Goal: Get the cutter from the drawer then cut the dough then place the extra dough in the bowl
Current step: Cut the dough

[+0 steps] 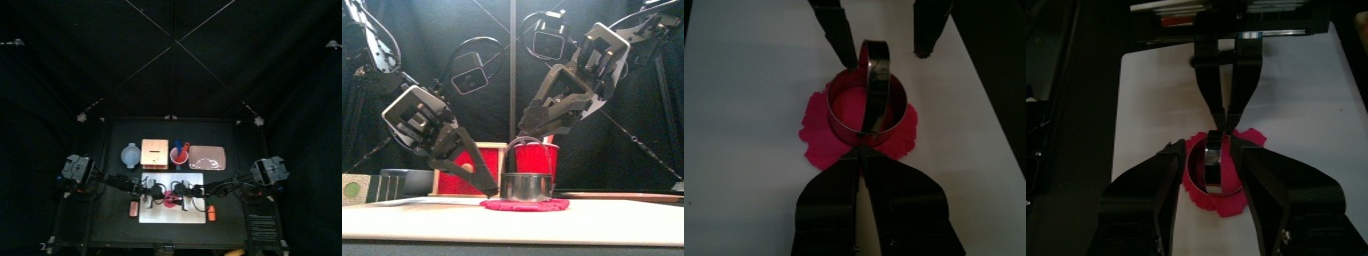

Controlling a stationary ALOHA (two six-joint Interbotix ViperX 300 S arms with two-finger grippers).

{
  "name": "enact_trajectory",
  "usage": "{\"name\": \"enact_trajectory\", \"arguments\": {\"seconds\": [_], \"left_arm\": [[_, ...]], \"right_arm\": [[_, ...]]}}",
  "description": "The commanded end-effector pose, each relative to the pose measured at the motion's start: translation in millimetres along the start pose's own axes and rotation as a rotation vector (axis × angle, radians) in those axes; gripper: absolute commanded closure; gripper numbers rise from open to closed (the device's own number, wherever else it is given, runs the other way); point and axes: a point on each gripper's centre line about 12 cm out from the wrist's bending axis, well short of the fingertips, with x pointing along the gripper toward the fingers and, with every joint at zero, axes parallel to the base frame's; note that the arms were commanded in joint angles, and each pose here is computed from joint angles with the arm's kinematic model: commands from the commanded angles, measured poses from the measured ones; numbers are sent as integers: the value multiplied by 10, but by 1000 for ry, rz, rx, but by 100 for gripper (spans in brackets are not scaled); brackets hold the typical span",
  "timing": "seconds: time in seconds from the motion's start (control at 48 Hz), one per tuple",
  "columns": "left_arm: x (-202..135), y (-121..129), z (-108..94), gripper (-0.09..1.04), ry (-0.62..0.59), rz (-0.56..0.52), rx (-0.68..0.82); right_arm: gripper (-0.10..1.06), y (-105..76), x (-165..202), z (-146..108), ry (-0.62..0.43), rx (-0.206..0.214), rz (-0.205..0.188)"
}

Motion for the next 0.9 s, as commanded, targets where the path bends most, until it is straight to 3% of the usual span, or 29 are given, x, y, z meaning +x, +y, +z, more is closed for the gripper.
{"name": "enact_trajectory", "arguments": {"seconds": [0.021, 0.333, 0.667, 0.896], "left_arm": [[30, 9, 71, 45, -25, 4, -6], [72, 22, 13, 46, -7, 12, -21], [71, 23, 3, 46, -2, 13, -23], [66, 24, -2, 46, 1, 14, -24]], "right_arm": [[18, 22, -36, 176, -42, 11, 9], [18, 30, 75, 64, 33, 13, 12], [19, -4, 126, 75, 38, 7, 5], [35, -37, 143, 58, 52, -6, 1]]}}
